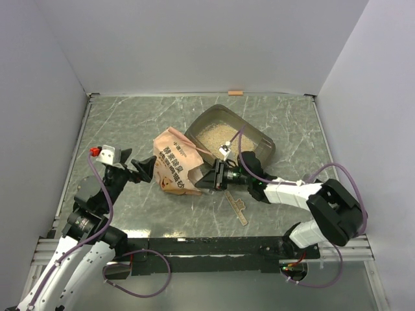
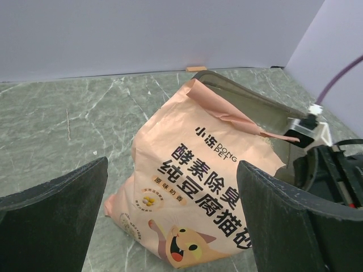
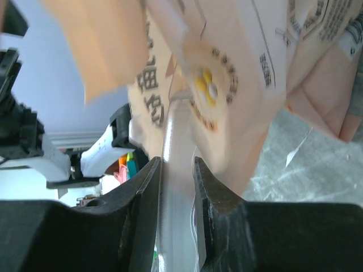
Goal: Fill the litter box with clean litter
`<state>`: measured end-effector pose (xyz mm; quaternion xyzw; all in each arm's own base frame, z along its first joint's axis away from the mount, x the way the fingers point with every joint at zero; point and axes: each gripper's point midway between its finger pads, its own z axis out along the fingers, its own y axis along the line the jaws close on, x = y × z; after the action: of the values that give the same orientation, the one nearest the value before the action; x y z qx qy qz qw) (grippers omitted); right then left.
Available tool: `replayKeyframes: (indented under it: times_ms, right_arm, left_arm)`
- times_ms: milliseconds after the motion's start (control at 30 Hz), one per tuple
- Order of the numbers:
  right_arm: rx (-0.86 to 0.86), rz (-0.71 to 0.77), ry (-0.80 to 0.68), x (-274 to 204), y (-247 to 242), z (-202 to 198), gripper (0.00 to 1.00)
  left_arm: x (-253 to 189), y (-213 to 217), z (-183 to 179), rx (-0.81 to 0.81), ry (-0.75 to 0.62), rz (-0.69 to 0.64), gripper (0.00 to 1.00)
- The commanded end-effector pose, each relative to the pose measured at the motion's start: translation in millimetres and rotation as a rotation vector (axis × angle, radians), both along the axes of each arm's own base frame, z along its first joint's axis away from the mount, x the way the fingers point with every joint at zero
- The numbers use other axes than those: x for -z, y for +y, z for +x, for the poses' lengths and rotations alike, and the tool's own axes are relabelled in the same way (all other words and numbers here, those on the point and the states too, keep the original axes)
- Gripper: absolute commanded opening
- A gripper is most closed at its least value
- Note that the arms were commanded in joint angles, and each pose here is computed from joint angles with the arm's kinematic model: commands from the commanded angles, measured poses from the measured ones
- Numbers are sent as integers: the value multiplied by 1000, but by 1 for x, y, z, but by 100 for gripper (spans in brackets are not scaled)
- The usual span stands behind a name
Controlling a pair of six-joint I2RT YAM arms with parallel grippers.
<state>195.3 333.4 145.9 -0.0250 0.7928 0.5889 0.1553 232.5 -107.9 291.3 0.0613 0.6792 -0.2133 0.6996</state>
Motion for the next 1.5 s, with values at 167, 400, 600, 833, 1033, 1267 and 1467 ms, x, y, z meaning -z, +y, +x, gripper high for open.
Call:
replayKeyframes:
  times_ms: [167,400,600,833,1033,1267,1467]
  right_arm:
    - [41,185,-143,-47,-17,-16,0]
    - [124,236,-106,-47,-37,-25,0]
    - [188,268,-98,-54,-54,-31,0]
    - [270,270,-76,-50,-74,-37,0]
    - [311,261,-51,-47,-86,-43,0]
    - [324,192,29,-29,-96,-55,0]
    - [424,156,-9,-42,-118,-56,0]
  left_arm:
    - [-18,-4,-1,26,-53,-14,99]
    - [-19,-7,-2,42,-59,-12,99]
    - [-18,-8,-1,44,-57,-9,99]
    - [-18,-7,-2,40,-63,-11,99]
    - [-19,-6,-2,37,-66,-11,99]
    - [-20,-5,-2,28,-67,-13,99]
    - [-21,-4,-3,27,-70,-17,99]
